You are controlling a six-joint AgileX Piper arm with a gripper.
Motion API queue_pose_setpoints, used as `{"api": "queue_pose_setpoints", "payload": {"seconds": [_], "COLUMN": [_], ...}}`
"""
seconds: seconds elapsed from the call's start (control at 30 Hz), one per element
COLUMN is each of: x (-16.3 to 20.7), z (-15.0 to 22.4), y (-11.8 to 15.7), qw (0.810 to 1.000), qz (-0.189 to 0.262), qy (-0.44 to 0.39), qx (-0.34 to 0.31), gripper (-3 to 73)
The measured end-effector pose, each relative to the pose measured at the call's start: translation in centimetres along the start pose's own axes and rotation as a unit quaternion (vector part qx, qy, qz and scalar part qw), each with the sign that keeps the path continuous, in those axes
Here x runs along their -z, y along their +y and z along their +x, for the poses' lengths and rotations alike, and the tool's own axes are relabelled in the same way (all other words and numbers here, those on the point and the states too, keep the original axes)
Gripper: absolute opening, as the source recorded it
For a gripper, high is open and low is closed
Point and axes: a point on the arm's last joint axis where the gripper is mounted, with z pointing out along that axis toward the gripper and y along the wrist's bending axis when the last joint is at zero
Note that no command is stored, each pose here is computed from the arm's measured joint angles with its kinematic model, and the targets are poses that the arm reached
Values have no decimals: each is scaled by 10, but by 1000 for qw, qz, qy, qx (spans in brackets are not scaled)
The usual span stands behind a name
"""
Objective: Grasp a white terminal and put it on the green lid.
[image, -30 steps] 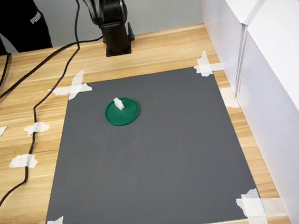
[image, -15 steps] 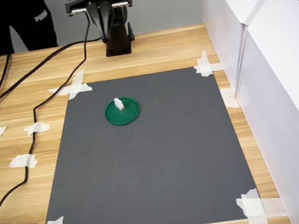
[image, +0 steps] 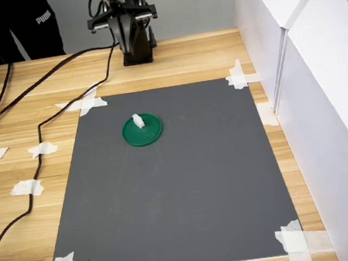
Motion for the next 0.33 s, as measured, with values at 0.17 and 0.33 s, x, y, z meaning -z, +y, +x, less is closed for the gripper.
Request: {"api": "queue_pose_setpoints", "payload": {"seconds": [0.17, 0.33], "x": [0, 0], "z": [1, 1], "y": [0, -5], "qw": [1000, 998], "qz": [1, 28], "qy": [3, 5], "qx": [1, 56], "gripper": [-16, -16]}}
